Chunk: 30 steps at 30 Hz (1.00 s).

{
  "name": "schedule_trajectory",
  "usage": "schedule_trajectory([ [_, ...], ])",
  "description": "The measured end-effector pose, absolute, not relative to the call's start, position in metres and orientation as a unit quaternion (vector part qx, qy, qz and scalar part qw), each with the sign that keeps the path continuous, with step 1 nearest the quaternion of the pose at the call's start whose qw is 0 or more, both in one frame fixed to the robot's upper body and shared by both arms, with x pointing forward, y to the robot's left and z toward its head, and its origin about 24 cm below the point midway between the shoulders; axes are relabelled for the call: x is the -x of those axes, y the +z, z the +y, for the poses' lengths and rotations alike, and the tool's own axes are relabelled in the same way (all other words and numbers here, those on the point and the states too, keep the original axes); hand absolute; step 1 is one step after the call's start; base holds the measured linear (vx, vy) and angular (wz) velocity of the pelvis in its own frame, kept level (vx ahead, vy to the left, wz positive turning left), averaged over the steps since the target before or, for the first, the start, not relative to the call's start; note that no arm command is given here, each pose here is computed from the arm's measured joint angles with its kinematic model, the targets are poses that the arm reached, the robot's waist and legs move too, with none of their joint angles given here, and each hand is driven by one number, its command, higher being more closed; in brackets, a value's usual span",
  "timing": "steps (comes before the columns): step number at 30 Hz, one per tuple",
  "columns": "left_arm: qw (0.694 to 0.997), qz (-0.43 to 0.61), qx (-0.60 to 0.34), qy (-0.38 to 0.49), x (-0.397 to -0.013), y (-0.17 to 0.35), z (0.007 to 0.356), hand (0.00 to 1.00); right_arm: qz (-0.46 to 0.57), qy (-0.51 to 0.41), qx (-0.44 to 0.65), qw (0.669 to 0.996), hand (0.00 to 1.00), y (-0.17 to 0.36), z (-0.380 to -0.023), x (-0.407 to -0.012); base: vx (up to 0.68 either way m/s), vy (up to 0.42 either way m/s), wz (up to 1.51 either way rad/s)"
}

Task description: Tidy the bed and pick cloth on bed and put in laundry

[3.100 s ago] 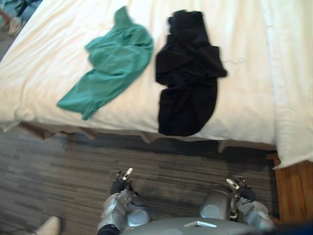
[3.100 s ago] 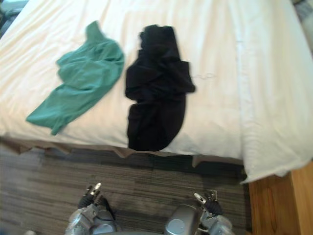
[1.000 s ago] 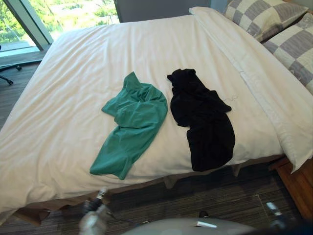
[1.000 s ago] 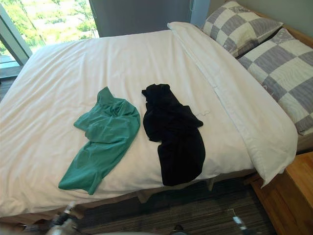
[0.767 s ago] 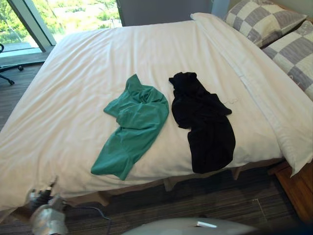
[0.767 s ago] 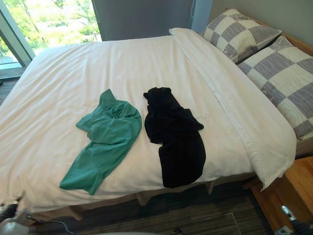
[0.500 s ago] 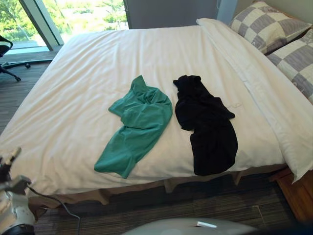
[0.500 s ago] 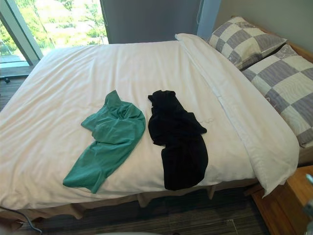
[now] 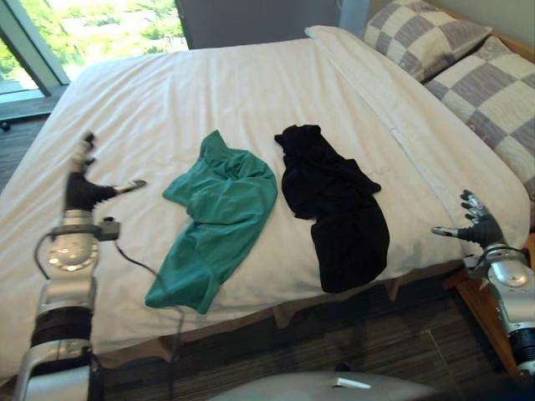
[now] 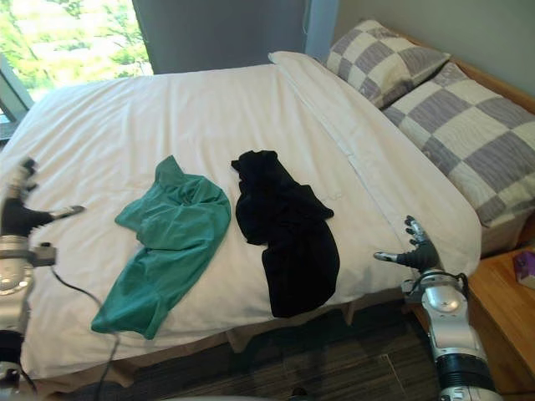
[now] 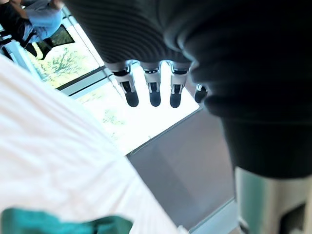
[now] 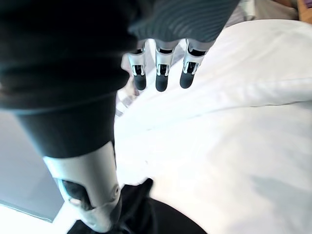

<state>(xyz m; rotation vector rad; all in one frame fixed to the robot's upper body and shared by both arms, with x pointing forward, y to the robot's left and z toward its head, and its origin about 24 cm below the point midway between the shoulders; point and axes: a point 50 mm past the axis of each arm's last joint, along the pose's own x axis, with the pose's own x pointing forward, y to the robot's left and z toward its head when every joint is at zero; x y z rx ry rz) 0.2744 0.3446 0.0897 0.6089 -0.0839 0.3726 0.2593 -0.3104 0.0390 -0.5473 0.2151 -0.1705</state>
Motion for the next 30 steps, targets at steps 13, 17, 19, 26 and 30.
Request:
schedule_trajectory([
  [13,0.877,-0.020,-0.447,0.176,-0.371,0.133,0.221,0.00,-0.090,-0.048,0.171,0.980,0.00,0.132,-0.208,-0.339,-0.13,-0.070,-0.04],
  [17,0.846,-0.035,-0.499,0.184,-0.367,0.161,0.239,0.00,-0.129,-0.091,0.149,0.976,0.00,0.158,-0.233,-0.333,-0.07,-0.047,0.24],
  [19,0.827,-0.022,-0.530,0.188,-0.363,0.172,0.256,1.00,-0.150,-0.110,0.129,0.974,0.00,0.170,-0.244,-0.327,-0.04,-0.037,0.18],
  [26,0.745,0.083,-0.629,0.209,-0.332,0.173,0.311,1.00,-0.171,-0.121,0.167,0.963,0.00,0.185,-0.265,-0.314,-0.01,-0.009,0.07],
  [30,0.737,0.125,-0.626,0.223,-0.314,0.151,0.332,1.00,-0.180,-0.138,0.198,0.953,0.00,0.199,-0.284,-0.307,-0.01,-0.002,0.00],
])
